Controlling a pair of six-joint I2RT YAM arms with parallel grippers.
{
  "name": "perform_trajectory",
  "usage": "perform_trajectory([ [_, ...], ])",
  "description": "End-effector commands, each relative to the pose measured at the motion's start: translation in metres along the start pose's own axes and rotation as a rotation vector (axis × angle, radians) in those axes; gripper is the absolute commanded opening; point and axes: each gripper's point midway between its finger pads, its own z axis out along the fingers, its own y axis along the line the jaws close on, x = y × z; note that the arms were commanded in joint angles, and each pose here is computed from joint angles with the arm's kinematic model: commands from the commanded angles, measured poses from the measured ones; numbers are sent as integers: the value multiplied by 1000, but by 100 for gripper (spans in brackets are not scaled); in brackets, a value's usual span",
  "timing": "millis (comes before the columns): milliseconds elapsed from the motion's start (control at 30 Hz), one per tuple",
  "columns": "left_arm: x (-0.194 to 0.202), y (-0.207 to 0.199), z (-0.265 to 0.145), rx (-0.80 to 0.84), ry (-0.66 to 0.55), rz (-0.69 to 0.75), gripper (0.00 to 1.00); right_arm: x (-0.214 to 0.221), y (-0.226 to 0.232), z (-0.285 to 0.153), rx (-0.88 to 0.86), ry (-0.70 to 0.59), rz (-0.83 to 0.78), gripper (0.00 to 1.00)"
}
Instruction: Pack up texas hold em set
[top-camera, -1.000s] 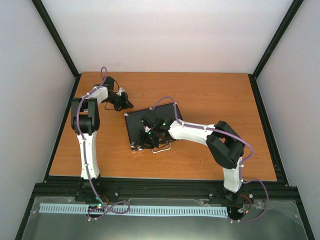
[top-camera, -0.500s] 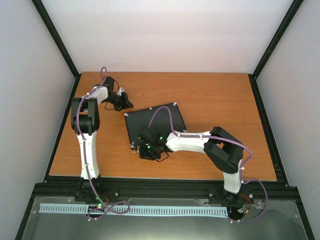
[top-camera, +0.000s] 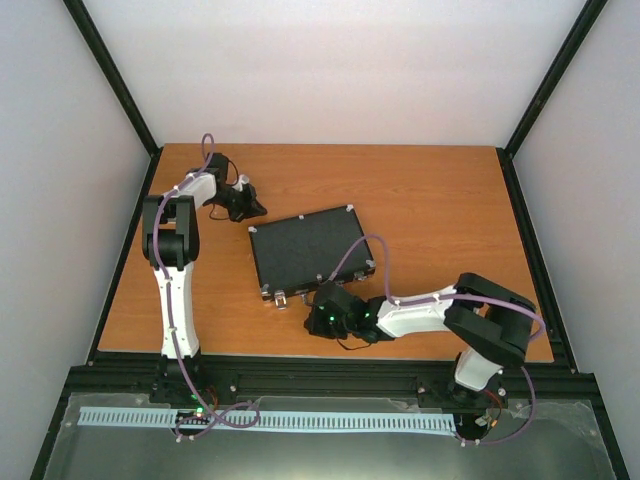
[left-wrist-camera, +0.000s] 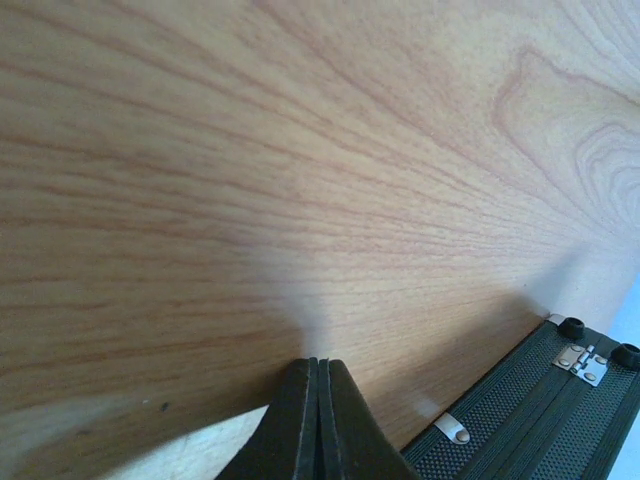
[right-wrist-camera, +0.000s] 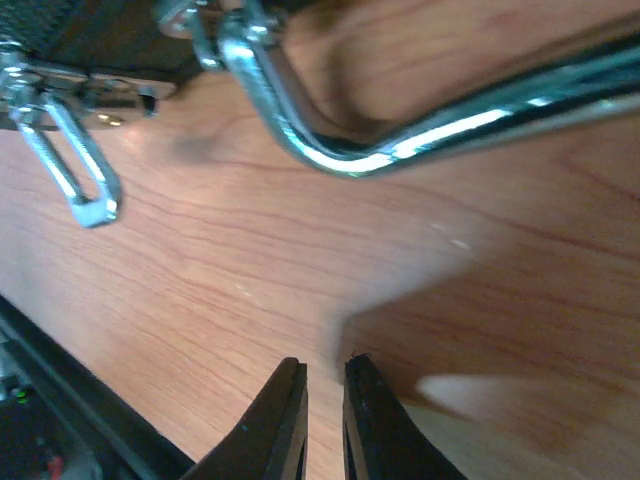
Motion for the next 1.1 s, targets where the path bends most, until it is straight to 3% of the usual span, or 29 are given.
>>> perform_trajectory([
  [0, 4, 37, 21, -91, 19, -58, 1, -11, 49, 9, -255, -58, -9, 12],
  [267, 1, 35, 21, -94, 17, -53, 1, -29, 93, 5, -423, -124, -56, 15],
  [433, 1, 33, 19, -93, 17, -47, 1, -41, 85, -12, -411, -201, -23, 14],
  [667, 2, 36, 21, -93, 22, -51, 1, -43, 60, 0, -345, -196, 86, 8],
  [1067, 2, 37, 22, -100, 22, -48, 1, -51, 69, 8, -381, -205, 146, 6],
])
